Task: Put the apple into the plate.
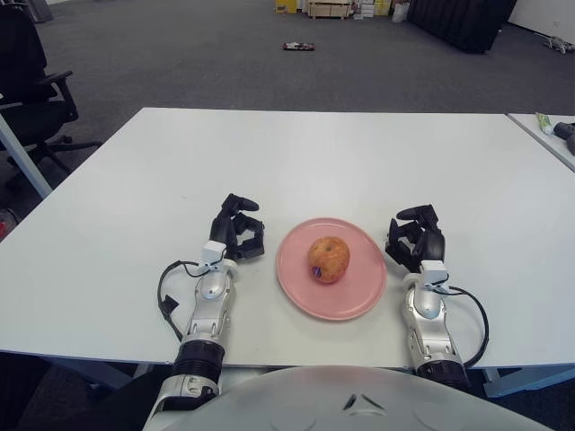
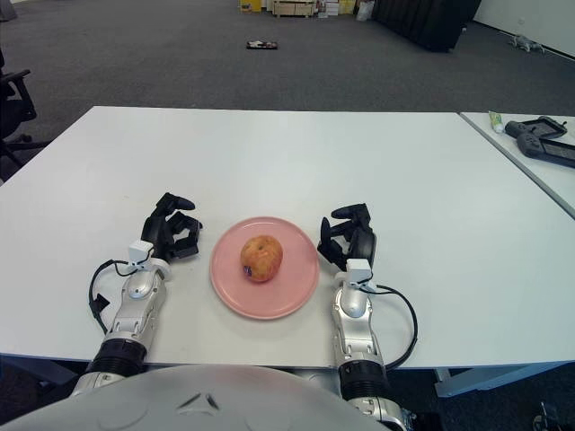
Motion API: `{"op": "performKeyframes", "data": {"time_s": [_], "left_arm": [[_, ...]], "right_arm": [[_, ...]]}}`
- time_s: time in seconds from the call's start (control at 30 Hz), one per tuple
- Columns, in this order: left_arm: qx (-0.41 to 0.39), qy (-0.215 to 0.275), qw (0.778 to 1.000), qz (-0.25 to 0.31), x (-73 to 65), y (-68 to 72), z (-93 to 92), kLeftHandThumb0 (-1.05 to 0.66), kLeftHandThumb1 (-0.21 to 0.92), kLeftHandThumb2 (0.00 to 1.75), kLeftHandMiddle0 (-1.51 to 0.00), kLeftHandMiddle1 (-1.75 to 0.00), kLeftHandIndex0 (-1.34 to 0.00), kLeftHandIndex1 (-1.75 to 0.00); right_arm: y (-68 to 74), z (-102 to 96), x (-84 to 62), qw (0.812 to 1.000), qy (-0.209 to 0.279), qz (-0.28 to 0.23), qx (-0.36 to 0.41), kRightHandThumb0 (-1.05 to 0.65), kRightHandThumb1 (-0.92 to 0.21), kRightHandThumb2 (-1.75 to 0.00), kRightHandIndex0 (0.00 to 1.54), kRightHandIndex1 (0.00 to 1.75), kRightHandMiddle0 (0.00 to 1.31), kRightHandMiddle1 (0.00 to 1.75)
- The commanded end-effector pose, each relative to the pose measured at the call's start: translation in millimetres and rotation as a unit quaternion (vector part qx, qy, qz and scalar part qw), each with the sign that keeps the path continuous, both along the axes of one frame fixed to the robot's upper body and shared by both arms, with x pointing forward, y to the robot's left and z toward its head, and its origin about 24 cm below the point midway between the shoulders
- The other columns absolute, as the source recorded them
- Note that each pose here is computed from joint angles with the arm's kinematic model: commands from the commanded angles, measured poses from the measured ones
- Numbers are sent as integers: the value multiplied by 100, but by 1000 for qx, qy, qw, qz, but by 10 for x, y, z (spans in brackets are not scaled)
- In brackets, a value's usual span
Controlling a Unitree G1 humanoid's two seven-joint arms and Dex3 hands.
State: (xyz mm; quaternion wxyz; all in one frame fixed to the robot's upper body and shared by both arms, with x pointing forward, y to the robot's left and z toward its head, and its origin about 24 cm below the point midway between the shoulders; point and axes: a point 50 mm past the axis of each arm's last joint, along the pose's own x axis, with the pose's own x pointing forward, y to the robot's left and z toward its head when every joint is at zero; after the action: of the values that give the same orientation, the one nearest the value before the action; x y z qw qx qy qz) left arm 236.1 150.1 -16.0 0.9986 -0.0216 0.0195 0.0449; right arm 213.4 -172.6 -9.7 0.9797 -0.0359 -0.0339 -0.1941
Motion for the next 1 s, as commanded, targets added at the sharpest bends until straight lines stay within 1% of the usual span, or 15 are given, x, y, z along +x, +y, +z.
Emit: {"op": "performKeyframes", "data": {"time_s": [0.0,0.13,0.43,0.77,0.97], "left_arm": [[-6,19,1000,1,-40,19,-64,-1,32,125,-68,-151,-44,-175],[-3,15,1000,0,-40,20,-61,-1,31,129,-66,-158,-43,-175],[-4,13,1000,-2,-39,21,-60,-1,29,132,-66,-162,-44,-175],[-5,12,1000,-4,-42,22,-60,-1,29,129,-68,-155,-46,-175],[-4,13,1000,-3,-47,23,-60,-1,29,129,-68,-155,-45,-175]], "right_arm": [[-32,-83,-69,1000,19,-5,-12,-38,-67,-87,63,159,35,175],[-38,-82,-77,1000,21,-11,-14,-38,-67,-87,63,159,35,175],[-33,-76,-78,1000,24,-16,-8,-38,-68,-86,63,160,34,175],[-28,-65,-80,999,24,-24,-13,-39,-66,-88,64,159,35,175],[-23,-59,-86,999,24,-22,-15,-39,-66,-89,64,159,35,175]]}}
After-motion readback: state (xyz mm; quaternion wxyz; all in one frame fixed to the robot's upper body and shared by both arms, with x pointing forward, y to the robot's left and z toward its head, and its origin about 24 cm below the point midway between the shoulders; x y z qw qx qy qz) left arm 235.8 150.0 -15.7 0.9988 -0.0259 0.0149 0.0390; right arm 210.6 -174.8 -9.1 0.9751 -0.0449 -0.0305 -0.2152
